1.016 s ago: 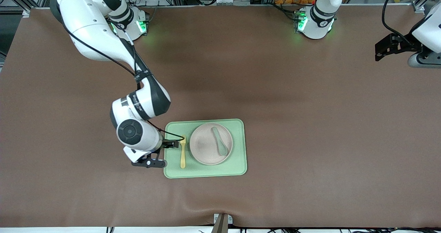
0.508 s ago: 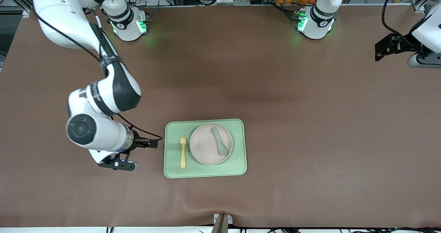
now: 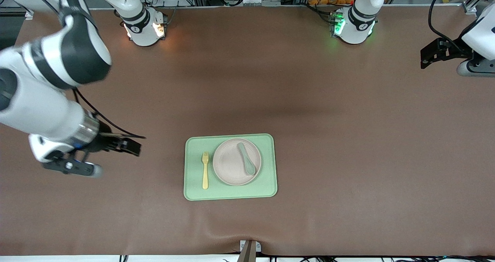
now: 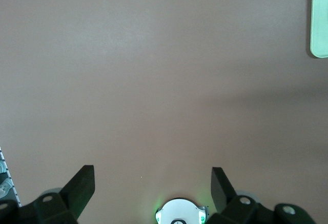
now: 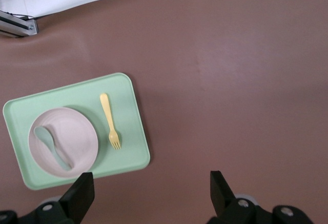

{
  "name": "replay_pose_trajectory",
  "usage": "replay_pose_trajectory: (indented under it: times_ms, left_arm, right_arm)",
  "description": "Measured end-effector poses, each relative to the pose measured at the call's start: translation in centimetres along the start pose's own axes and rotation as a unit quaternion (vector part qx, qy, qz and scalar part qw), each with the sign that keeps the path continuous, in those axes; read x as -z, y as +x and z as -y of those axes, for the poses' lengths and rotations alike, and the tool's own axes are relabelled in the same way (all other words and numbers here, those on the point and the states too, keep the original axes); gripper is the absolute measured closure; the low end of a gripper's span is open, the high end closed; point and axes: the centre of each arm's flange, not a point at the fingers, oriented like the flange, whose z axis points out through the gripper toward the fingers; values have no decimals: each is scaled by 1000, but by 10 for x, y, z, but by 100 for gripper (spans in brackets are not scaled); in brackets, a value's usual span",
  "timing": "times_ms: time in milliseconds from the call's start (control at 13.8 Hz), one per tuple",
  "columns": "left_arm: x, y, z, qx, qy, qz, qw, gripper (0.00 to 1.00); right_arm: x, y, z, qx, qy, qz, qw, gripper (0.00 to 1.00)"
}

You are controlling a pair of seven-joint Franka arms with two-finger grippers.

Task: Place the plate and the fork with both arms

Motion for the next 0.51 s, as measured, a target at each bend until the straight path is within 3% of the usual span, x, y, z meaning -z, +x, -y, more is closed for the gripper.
replay_pose_trajectory:
  times_ms: [363,508]
  left_arm:
    - [0,0,0,0,0,0,1000,0]
    - [0,0,0,0,0,0,1000,0]
  right_arm:
    - [57,-39,-34,-12,-17,48,999,0]
    - [81,-56,-37,-6,-8,52,999,0]
